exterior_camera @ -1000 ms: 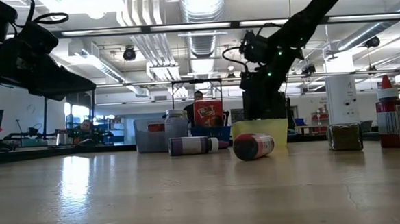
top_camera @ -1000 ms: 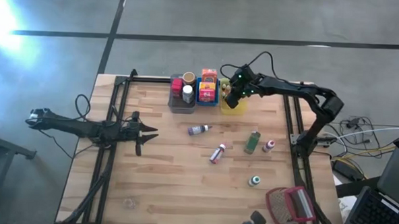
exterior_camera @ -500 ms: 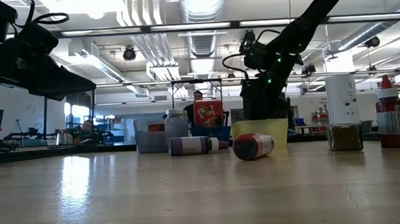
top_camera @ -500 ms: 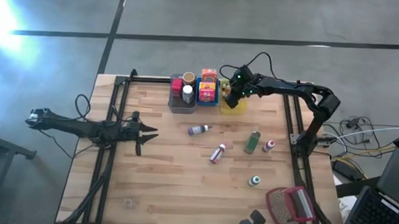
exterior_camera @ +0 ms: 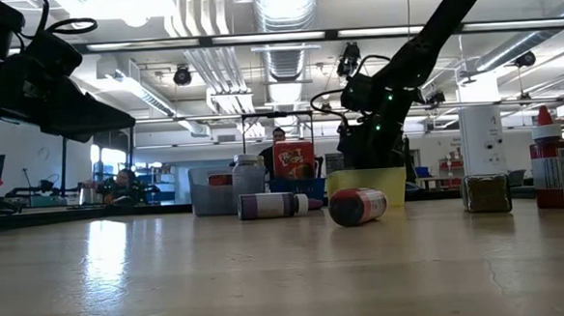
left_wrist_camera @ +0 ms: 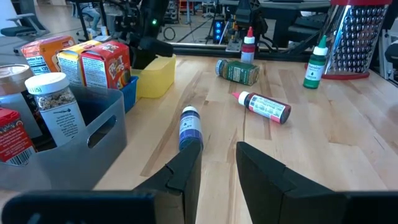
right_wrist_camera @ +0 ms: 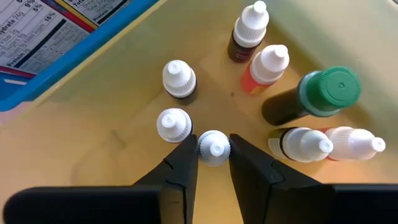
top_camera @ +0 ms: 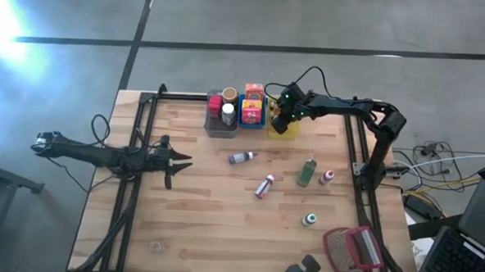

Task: Pick & Place Kitchen Items
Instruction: Put the black food coloring bottle into the yellow bin, then put the red food coloring bottle into the yellow bin

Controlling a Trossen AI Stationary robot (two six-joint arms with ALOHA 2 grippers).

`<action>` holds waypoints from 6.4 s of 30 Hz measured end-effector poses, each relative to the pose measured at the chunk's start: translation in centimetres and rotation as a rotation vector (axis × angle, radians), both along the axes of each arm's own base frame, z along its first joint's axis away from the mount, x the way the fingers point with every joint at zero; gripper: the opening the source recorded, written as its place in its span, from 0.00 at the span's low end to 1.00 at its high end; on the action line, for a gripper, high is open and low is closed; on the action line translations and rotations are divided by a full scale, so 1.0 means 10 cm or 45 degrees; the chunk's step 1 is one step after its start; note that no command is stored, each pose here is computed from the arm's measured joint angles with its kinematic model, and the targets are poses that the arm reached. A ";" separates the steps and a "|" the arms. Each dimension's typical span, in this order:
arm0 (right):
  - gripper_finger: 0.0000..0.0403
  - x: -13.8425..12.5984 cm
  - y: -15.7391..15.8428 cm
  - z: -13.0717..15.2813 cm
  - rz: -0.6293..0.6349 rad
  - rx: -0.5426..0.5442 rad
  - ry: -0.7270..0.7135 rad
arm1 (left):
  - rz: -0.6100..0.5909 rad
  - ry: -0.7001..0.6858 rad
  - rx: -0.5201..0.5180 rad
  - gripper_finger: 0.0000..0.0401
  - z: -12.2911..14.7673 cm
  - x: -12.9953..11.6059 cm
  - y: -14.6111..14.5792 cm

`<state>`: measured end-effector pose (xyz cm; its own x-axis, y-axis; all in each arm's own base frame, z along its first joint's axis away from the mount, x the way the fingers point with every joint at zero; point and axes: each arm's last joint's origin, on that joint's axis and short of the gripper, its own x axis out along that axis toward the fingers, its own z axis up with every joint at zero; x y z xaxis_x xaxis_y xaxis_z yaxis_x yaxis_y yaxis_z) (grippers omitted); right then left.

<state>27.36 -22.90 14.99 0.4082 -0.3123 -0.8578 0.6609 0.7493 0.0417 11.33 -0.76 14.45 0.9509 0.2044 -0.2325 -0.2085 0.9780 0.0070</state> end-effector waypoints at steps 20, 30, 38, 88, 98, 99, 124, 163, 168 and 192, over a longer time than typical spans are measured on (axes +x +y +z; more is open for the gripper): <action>0.29 -0.01 0.01 0.02 0.007 -0.002 0.002 | 0.000 0.000 0.000 0.27 0.00 0.00 0.00; 0.21 -0.03 0.02 0.15 0.020 -0.034 -0.031 | 0.000 0.000 0.000 0.27 0.00 0.00 0.00; 0.18 -0.07 0.07 0.39 0.029 -0.081 -0.102 | 0.000 0.000 0.000 0.27 0.00 0.00 0.00; 0.28 -1.22 2.22 1.58 0.051 0.122 0.219 | 0.000 0.000 0.000 0.27 0.00 0.00 0.00; 0.34 -1.37 2.36 1.58 -0.032 0.183 0.251 | 0.000 0.000 0.000 0.27 0.00 0.00 0.00; 0.34 -1.36 2.36 1.56 -0.037 0.185 0.261 | 0.000 0.000 0.000 0.27 0.00 0.00 0.00; 0.38 -1.35 2.40 1.02 -0.022 0.328 0.454 | 0.000 0.000 0.000 0.27 0.00 0.00 0.00; 0.40 -1.32 2.35 0.61 0.046 0.249 0.369 | 0.000 0.000 0.000 0.27 0.00 0.00 0.00; 0.32 -1.34 2.35 0.62 0.053 0.244 0.358 | 0.000 0.000 0.000 0.27 0.00 0.00 0.00; 0.31 -1.34 2.35 0.62 0.058 0.244 0.353 | 0.000 0.000 0.000 0.27 0.00 0.00 0.00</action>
<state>14.00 0.62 21.24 0.1609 -0.1214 -0.9795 0.6331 0.7741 0.0081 11.33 -0.76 14.44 0.9508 0.2043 -0.2328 -0.2084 0.9780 0.0072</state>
